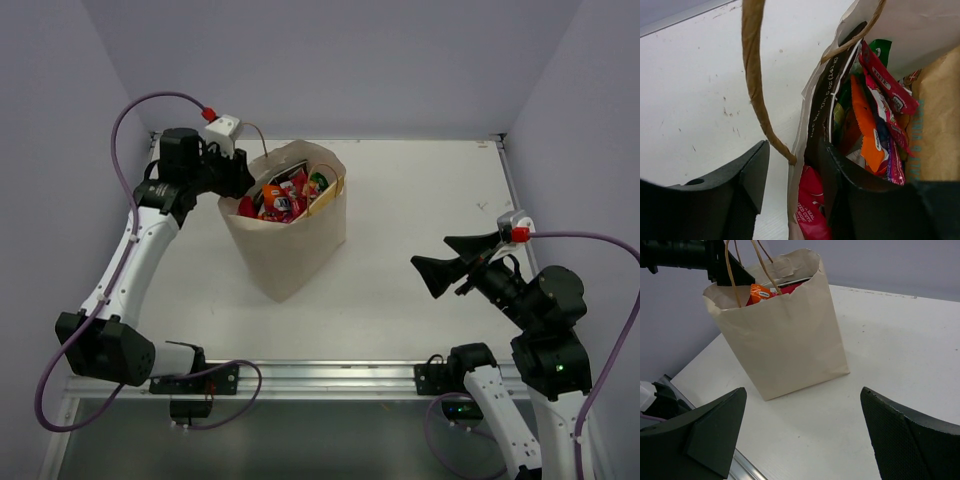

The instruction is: Take the snacks out of the paper bag

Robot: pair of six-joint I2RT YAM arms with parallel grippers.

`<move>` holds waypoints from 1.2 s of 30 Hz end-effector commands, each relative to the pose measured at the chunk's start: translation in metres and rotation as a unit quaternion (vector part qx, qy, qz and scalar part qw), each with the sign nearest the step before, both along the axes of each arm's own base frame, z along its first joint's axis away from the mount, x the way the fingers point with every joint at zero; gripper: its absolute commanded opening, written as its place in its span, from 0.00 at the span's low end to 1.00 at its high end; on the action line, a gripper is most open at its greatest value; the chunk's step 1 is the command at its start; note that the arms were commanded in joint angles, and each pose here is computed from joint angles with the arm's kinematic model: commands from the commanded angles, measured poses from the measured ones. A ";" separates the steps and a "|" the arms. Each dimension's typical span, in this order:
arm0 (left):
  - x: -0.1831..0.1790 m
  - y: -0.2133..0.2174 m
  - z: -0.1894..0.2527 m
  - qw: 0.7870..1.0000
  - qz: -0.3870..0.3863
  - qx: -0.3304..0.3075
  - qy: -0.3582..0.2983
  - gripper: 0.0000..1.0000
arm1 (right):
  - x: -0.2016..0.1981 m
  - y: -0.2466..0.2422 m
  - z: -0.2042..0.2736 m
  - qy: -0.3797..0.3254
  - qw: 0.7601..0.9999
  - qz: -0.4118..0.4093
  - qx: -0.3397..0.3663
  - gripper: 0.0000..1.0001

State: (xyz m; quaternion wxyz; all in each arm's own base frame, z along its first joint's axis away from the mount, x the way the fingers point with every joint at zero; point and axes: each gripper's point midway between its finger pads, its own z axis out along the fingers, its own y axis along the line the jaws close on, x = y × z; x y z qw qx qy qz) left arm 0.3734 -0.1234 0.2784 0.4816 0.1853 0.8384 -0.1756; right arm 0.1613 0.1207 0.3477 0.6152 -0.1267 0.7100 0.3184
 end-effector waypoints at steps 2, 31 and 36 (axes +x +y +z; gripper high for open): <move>0.008 -0.002 0.022 0.998 -0.020 -0.014 -0.065 0.46 | -0.001 0.003 0.005 -0.014 1.000 0.013 -0.004 0.99; -0.034 -0.006 0.137 0.968 -0.082 0.019 -0.236 0.00 | 0.037 0.084 0.088 -0.052 0.989 0.135 -0.015 0.98; -0.049 -0.028 0.119 0.971 -0.100 0.008 -0.216 0.00 | 0.055 0.139 0.070 -0.032 0.989 0.139 -0.044 0.92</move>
